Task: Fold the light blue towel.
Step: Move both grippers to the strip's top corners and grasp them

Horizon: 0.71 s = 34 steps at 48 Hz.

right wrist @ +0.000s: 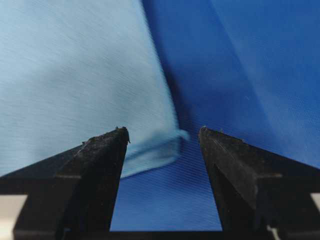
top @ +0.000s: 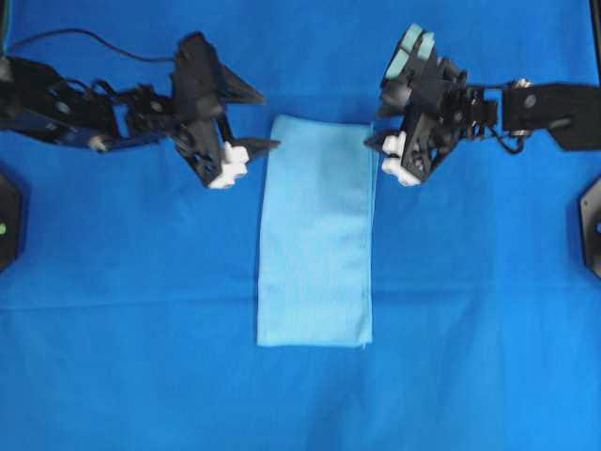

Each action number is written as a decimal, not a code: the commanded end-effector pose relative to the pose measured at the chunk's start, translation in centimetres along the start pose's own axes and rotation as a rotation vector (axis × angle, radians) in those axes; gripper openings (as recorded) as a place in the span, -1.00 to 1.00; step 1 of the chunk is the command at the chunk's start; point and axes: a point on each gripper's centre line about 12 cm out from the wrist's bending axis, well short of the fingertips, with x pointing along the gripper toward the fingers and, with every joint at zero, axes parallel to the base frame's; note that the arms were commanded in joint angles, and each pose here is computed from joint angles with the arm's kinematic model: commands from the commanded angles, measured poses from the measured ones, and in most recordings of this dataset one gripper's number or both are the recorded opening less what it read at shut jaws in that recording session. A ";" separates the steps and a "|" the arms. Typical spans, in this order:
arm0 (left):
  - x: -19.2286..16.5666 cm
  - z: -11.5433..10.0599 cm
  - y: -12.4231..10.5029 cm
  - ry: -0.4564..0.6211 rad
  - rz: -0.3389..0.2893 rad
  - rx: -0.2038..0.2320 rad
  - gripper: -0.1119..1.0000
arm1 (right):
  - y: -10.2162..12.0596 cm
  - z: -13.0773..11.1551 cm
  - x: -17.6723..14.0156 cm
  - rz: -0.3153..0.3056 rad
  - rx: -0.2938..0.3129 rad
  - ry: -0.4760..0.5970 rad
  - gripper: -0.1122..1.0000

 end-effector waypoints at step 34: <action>5.2 -4.6 1.2 0.116 0.026 -0.011 -0.63 | -0.1 -1.8 2.0 -0.002 0.005 0.071 -0.74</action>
